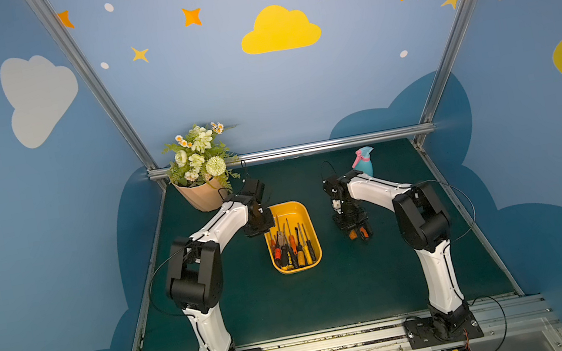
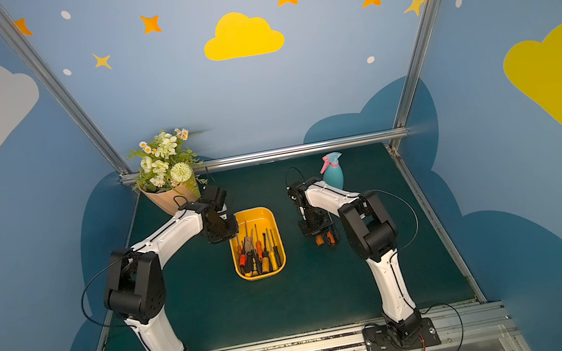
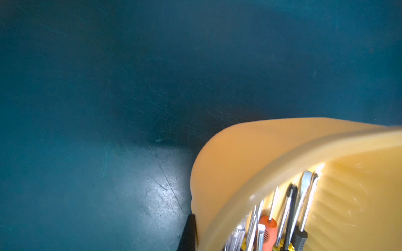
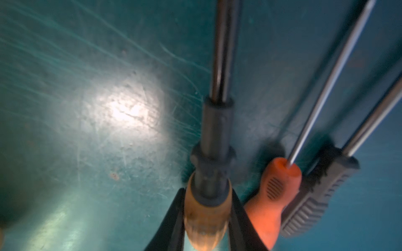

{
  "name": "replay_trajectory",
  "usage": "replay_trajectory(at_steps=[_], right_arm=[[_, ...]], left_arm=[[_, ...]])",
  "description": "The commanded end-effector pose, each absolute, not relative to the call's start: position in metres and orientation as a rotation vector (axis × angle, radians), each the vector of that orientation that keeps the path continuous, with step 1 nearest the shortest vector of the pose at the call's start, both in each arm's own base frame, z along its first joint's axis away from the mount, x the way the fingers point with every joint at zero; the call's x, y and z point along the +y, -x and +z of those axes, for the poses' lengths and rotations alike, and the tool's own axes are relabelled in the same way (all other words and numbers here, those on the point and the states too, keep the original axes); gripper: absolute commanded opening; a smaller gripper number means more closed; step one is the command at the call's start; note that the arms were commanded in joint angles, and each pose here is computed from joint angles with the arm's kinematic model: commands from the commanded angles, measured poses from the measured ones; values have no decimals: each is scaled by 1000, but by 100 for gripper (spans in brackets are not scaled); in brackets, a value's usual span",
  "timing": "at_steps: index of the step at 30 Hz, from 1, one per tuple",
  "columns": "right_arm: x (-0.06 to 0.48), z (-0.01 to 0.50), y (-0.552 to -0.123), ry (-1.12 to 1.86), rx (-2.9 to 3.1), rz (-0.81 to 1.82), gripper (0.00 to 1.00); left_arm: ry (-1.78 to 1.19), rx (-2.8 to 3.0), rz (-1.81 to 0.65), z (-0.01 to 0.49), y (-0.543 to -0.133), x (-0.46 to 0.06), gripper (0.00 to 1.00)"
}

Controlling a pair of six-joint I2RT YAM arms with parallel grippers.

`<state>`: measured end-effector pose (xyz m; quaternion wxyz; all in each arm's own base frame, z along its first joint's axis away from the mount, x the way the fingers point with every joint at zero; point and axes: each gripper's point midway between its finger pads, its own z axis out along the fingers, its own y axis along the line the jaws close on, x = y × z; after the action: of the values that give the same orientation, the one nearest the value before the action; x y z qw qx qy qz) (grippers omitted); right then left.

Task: Take out the screwdriver from the storage box
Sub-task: Place the screwdriver at the center of the board.

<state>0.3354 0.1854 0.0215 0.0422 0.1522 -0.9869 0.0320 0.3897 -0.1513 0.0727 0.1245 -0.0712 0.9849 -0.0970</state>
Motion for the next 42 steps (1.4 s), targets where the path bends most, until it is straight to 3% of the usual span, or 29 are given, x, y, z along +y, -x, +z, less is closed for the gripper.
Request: replay_trajectory(at_steps=[1, 6, 10, 22, 30, 42], right_arm=[[181, 20, -338, -432, -3007, 133, 5], [183, 16, -338, -421, -2996, 123, 6], [182, 13, -336, -409, -2991, 129, 21], [182, 22, -340, -369, -3029, 102, 35], [192, 50, -347, -375, -3115, 1, 37], [211, 115, -354, -475, -3322, -176, 54]], left_arm=[[209, 2872, -377, 77, -390, -162, 3], [212, 2880, -380, 74, -389, -164, 2], [218, 2880, -385, 74, -390, -164, 2], [218, 2884, -381, 73, -389, -164, 3], [206, 2891, -387, 72, -387, -164, 2], [202, 2888, -391, 69, -387, -164, 3]])
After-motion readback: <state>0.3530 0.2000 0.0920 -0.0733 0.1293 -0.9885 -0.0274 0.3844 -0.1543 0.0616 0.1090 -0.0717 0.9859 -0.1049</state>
